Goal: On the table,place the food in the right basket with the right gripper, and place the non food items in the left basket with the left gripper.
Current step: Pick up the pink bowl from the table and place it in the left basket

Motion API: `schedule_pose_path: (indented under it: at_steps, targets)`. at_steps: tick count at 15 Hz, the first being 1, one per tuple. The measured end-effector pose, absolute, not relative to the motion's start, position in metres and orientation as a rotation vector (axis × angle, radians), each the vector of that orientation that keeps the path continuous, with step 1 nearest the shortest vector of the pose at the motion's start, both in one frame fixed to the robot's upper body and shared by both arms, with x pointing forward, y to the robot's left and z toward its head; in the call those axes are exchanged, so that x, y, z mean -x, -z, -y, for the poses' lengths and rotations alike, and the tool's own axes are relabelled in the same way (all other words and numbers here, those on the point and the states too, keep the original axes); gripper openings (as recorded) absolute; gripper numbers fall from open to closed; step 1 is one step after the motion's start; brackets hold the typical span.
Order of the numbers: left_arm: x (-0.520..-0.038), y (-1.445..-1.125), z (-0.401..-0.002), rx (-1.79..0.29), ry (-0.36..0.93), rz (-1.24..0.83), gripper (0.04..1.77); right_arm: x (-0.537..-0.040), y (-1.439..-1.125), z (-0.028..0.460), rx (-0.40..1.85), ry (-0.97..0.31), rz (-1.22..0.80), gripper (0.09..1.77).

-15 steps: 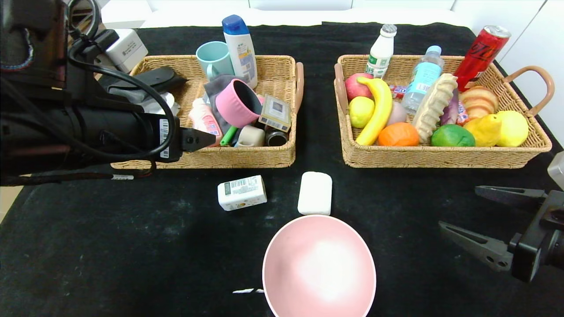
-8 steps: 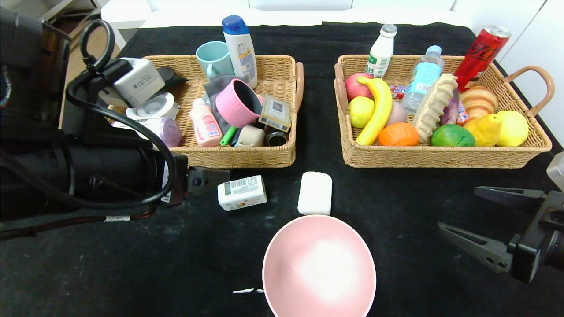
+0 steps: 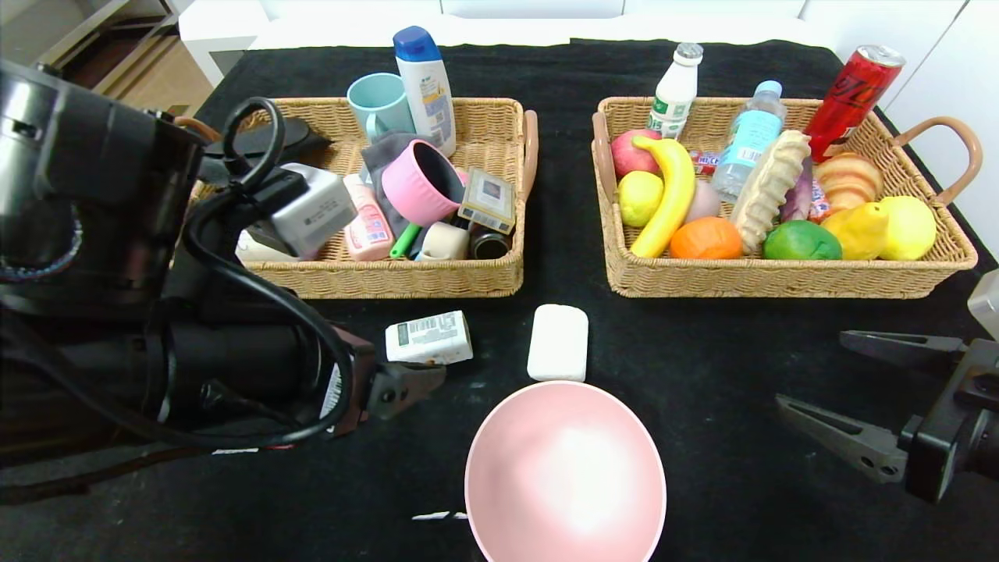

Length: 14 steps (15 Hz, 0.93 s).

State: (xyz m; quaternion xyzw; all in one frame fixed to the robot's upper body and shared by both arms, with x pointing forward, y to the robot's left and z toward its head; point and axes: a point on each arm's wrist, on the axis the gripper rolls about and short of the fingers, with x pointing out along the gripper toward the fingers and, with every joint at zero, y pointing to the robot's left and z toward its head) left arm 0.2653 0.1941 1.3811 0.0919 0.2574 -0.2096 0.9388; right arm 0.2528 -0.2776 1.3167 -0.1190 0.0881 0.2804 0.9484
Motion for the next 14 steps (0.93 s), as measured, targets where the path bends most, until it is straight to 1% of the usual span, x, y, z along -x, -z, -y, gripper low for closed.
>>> schedule_pose_path:
  at_steps: [7,14]
  targets:
    - [-0.268,-1.361,-0.146,-0.276,0.537,-0.581,1.71,-0.254,-1.316,0.277,0.242,-0.572,-0.186,1.71]
    - [-0.269,-1.340,-0.125,-0.324,0.572,-0.652,1.71,-0.254,-1.317,0.278,0.242,-0.565,-0.181,1.71]
